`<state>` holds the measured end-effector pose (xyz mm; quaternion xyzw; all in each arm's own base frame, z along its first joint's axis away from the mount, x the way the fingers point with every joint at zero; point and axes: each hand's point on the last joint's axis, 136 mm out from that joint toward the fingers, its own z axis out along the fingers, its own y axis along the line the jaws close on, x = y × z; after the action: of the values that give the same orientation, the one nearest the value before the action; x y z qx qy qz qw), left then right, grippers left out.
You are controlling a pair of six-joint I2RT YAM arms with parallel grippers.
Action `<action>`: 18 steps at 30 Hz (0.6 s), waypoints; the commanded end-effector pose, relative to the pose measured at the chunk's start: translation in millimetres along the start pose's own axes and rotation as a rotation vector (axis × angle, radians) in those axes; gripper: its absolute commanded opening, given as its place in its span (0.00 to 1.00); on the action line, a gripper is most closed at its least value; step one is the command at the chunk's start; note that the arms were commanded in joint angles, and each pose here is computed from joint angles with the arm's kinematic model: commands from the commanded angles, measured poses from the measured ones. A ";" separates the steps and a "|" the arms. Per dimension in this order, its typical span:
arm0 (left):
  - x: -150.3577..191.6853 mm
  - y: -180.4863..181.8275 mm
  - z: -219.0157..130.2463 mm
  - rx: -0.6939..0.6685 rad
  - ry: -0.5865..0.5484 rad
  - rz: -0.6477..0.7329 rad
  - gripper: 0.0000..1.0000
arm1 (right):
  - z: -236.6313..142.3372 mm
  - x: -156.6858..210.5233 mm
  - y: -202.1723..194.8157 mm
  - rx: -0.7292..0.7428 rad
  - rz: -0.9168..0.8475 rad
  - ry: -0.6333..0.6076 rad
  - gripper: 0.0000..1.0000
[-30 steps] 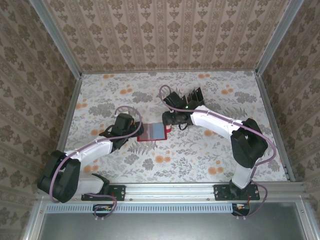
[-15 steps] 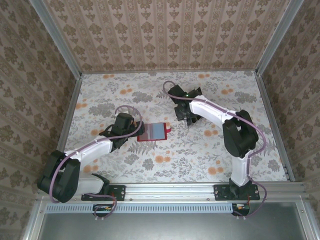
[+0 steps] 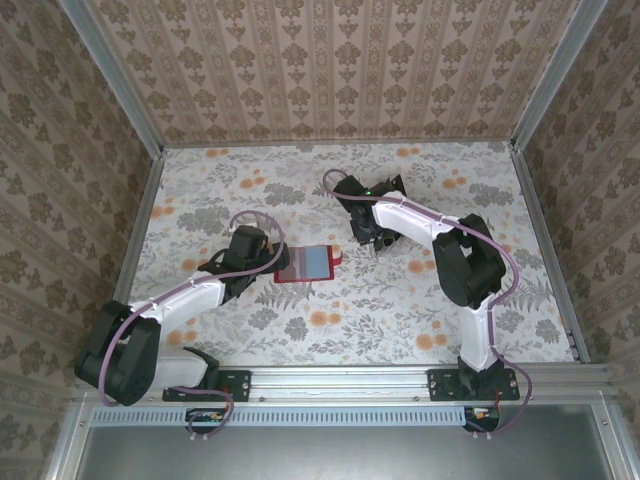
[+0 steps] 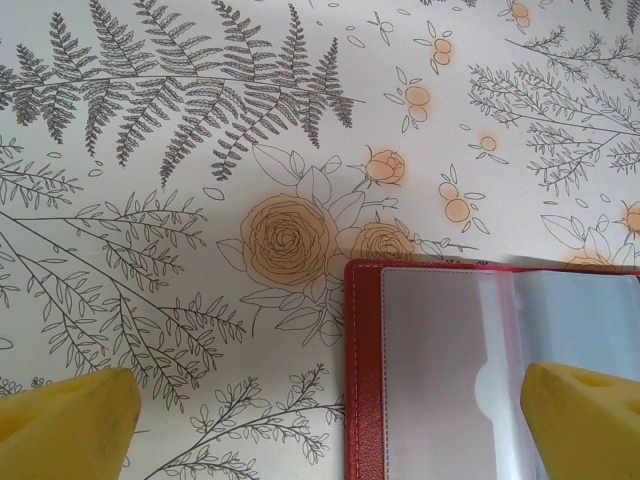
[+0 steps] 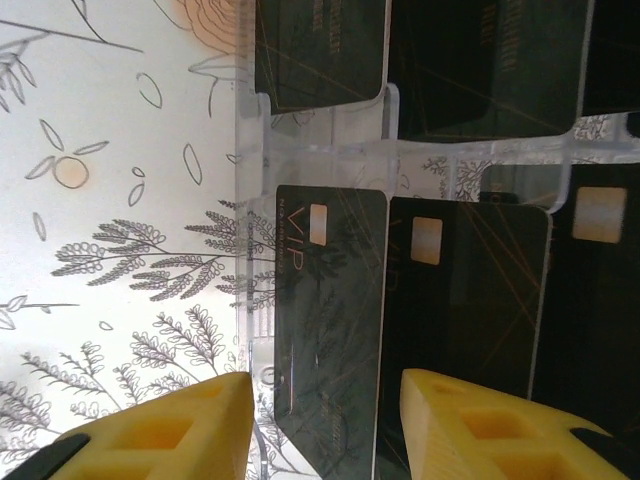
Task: Put the credit cards into the card holder
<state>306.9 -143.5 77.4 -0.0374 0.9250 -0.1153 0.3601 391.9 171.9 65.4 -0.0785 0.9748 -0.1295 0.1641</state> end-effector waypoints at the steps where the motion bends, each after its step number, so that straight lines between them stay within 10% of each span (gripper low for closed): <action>1: -4.4 4.8 -4.1 -0.022 -0.006 0.003 1.00 | 0.9 -3.6 -0.9 0.001 -0.004 0.009 0.43; 18: -0.9 5.6 -2.6 -0.024 0.000 0.000 1.00 | -8.0 -7.4 -0.2 -0.063 0.046 -0.015 0.26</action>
<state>307.1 -143.1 77.4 -0.0380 0.9249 -0.1143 0.3606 393.6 173.2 62.3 -0.0715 0.9788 -0.1093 0.1575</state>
